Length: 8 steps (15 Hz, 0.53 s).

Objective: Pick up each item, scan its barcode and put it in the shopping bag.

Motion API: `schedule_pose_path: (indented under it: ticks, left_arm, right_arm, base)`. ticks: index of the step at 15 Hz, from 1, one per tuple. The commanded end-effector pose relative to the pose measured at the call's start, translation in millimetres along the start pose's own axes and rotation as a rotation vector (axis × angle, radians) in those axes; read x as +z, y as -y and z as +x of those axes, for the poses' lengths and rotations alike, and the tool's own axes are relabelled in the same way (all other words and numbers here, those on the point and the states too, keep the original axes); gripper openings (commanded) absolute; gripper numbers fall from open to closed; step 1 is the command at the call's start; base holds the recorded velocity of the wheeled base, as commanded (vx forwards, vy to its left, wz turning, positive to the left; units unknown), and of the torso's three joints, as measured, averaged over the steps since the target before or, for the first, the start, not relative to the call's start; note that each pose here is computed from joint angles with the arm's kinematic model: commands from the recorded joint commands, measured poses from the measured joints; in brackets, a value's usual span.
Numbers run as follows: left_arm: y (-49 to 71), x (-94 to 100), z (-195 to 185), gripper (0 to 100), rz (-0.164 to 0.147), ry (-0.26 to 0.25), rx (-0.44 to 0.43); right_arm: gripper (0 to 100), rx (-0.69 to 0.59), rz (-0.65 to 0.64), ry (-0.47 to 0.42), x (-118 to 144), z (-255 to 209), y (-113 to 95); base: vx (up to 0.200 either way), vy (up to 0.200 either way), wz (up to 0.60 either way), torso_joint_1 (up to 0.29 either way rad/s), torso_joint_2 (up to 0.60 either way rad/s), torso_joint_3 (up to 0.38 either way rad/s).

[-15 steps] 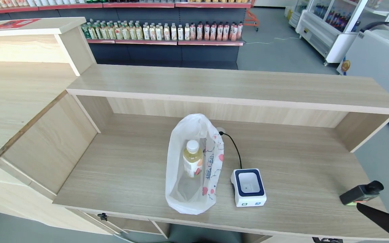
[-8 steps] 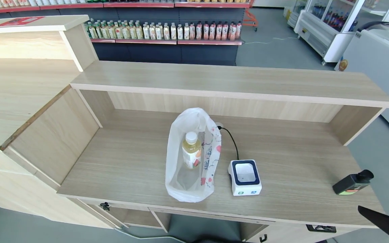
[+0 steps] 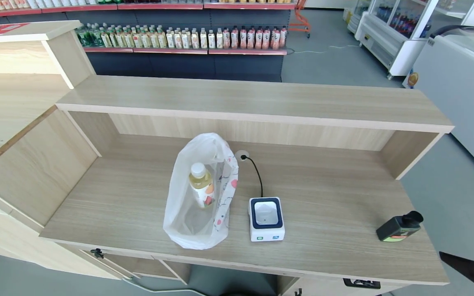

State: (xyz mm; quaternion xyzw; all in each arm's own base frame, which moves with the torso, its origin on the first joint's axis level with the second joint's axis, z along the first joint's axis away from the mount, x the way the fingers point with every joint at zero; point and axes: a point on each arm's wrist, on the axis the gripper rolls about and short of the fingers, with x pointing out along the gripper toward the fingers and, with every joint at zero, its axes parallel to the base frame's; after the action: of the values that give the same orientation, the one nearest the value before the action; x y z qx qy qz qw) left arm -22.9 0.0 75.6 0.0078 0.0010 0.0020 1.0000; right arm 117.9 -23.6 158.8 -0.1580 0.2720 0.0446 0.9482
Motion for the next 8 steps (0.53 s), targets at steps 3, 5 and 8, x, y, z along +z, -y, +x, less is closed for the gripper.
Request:
schedule_pose_path:
  ticks: [3, 5, 8]
  left_arm:
    - [0.0, 0.0, 0.0, 100, 0.000, 0.000, 0.001]
    - [0.0, -0.2, 0.0, 100, 0.000, -0.001, 0.001]
    - [0.0, -0.2, 0.0, 100, -0.005, -0.001, 0.001]
  right_arm:
    - [100, -0.049, -0.056, -0.144, 4.9, 29.7, 14.4]
    - [100, -0.042, -0.063, -0.171, 4.2, 36.1, 14.6]
    - [100, -0.007, -0.145, -0.201, 9.3, 51.7, 18.9]
  base:
    - [0.000, -0.200, 0.00, 0.002, 0.00, 0.004]
    - [0.000, -0.200, 0.00, 0.005, 0.00, 0.005]
    - [0.000, -0.067, 0.00, 0.002, 0.00, 0.002]
